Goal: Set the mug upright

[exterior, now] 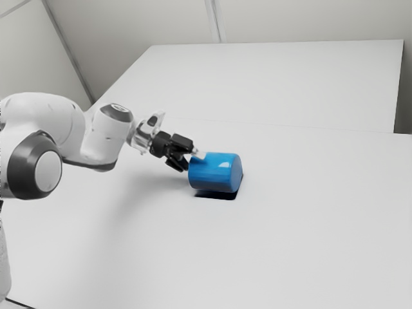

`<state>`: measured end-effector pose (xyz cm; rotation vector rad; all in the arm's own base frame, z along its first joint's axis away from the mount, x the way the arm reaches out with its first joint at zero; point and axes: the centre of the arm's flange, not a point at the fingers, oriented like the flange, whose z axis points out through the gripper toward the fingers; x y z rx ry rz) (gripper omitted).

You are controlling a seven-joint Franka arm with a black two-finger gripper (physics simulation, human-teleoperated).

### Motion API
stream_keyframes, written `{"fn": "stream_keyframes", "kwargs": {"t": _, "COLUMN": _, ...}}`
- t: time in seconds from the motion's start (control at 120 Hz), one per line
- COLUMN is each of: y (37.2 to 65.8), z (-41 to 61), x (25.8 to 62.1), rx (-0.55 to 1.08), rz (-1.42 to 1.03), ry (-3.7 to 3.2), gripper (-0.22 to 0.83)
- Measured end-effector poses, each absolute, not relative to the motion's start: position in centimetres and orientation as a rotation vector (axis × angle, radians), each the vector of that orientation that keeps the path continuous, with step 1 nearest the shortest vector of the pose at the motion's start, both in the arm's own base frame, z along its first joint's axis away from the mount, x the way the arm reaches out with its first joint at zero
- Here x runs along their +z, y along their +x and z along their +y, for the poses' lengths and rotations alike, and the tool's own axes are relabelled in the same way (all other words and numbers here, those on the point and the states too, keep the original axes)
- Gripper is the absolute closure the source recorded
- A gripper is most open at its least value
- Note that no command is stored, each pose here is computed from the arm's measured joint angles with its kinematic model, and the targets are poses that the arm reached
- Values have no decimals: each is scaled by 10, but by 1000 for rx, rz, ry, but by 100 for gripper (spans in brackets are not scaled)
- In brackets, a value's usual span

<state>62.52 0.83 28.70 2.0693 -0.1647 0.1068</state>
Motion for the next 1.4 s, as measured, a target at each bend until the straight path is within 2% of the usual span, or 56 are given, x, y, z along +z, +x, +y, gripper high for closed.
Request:
{"fn": "stream_keyframes", "kwargs": {"t": 0.092, "y": 623, "z": 2, "x": 281, "rx": 98, "rz": -167, "ry": 2005, "gripper": 12}}
{"fn": "stream_keyframes", "kwargs": {"t": 0.275, "y": 621, "z": -12, "x": 279, "rx": 103, "rz": -189, "ry": 1929, "gripper": 51}}
{"fn": "stream_keyframes", "kwargs": {"t": 0.367, "y": 621, "z": -14, "x": 280, "rx": 107, "rz": -204, "ry": 1914, "gripper": 63}}
{"fn": "stream_keyframes", "kwargs": {"t": 0.425, "y": 620, "z": -15, "x": 281, "rx": 111, "rz": -212, "ry": 1909, "gripper": 66}}
{"fn": "stream_keyframes", "kwargs": {"t": 0.7, "y": 619, "z": -17, "x": 290, "rx": 118, "rz": -276, "ry": 1931, "gripper": 71}}
{"fn": "stream_keyframes", "kwargs": {"t": 0.942, "y": 600, "z": -26, "x": 380, "rx": 16, "rz": -621, "ry": 2233, "gripper": 70}}
{"fn": "stream_keyframes", "kwargs": {"t": 1.117, "y": 588, "z": -31, "x": 411, "rx": -89, "rz": -801, "ry": 2474, "gripper": 71}}
{"fn": "stream_keyframes", "kwargs": {"t": 1.258, "y": 572, "z": -46, "x": 414, "rx": -152, "rz": -969, "ry": 2651, "gripper": 73}}
{"fn": "stream_keyframes", "kwargs": {"t": 1.4, "y": 566, "z": -55, "x": 410, "rx": -144, "rz": -1090, "ry": 2775, "gripper": 76}}
